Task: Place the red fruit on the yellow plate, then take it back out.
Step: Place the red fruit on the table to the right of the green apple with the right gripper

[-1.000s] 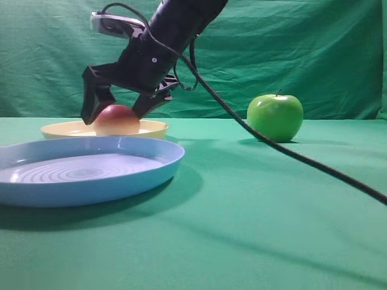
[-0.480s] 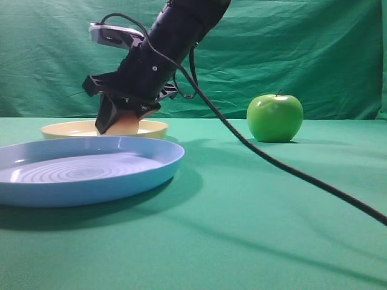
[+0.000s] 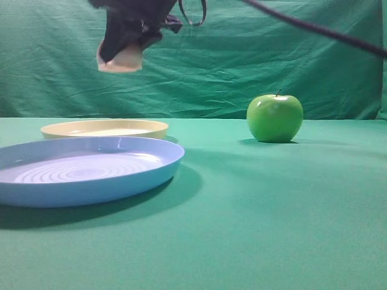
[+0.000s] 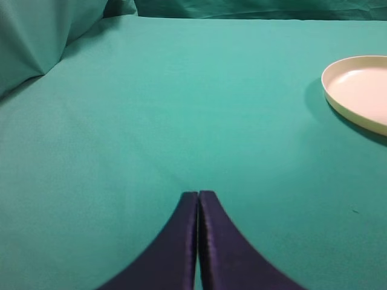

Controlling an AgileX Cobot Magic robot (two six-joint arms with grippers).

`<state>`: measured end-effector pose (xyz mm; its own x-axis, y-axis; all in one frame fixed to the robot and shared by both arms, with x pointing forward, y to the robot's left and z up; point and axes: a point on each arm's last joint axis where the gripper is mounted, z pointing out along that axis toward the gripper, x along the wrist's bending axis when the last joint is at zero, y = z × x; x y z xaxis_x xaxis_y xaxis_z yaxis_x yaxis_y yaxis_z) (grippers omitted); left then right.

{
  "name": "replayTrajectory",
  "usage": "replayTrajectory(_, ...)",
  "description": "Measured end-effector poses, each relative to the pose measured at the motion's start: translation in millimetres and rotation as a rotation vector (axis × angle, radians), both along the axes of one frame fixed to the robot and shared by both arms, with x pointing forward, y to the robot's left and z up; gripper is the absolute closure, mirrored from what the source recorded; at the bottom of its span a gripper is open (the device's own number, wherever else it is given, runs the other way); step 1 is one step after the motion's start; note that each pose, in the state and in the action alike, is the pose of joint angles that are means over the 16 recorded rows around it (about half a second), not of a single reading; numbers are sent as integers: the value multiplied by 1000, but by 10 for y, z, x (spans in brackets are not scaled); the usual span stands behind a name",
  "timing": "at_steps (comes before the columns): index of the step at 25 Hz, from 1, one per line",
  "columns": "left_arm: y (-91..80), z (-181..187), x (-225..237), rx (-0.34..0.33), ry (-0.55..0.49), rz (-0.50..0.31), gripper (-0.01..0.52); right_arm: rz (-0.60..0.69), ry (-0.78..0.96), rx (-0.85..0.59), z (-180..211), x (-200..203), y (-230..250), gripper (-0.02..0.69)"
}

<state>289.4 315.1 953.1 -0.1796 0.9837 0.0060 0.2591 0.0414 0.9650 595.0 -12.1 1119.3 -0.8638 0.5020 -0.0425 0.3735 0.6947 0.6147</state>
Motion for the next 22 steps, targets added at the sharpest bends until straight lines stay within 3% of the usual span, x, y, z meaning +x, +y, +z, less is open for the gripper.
replayTrajectory(5,0,0,0,0,0,0,514,-124,-1,-77,281,-206,-392,473)
replayTrajectory(10,0,0,0,0,0,0,514,-236,13,-134,292,-405,-787,473)
replayTrajectory(22,0,0,0,0,0,0,514,-464,111,-102,-506,-966,-1689,473)
